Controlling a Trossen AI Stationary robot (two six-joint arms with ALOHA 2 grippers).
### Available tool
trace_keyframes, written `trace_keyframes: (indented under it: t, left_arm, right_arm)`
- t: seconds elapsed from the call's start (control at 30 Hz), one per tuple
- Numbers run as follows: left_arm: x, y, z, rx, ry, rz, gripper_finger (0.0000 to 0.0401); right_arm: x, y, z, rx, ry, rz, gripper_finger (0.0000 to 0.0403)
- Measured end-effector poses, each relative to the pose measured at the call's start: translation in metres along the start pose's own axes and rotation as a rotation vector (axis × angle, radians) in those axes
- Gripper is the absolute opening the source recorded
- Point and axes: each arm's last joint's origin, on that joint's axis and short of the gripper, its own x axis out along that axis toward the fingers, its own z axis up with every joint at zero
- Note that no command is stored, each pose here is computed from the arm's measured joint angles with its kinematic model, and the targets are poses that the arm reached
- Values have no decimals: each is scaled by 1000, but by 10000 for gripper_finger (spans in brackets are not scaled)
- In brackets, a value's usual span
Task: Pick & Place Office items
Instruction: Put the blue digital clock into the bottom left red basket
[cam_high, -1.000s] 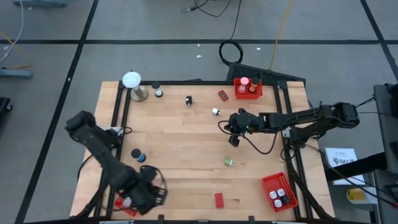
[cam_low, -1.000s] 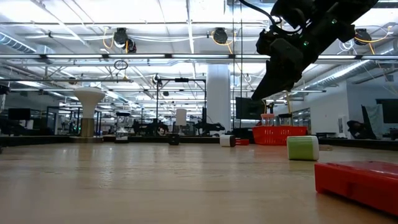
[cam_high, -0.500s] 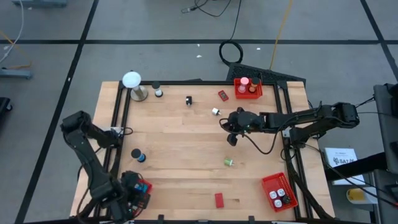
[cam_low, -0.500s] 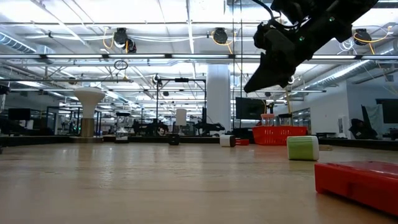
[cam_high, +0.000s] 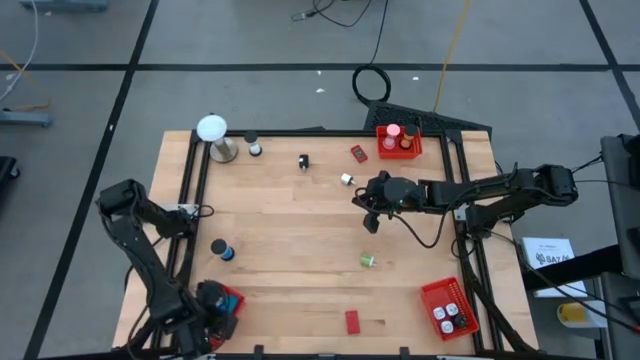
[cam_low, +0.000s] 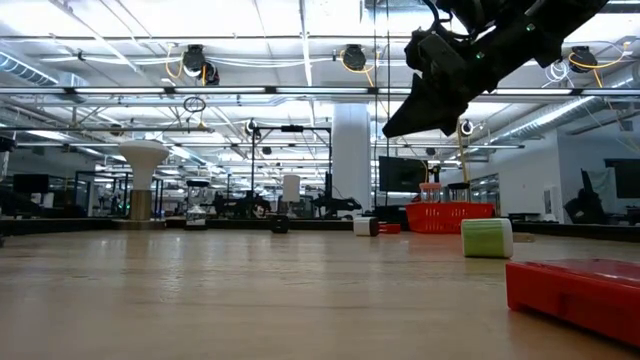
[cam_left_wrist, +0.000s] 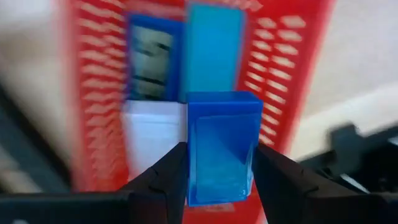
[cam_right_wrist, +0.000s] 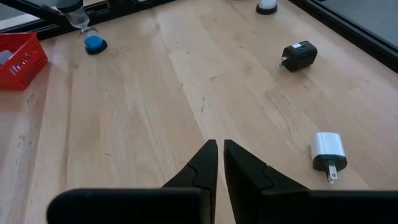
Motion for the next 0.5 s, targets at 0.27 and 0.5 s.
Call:
trace_keyframes:
  t: [0.27, 0.5]
  left_arm:
    - [10, 3, 0, 38, 38, -9, 157]
    - [10, 5, -4, 71, 49, -17, 157]
  right_arm:
    - [0, 0, 0, 0, 0, -1, 17]
    - [0, -1, 0, 0, -7, -25, 17]
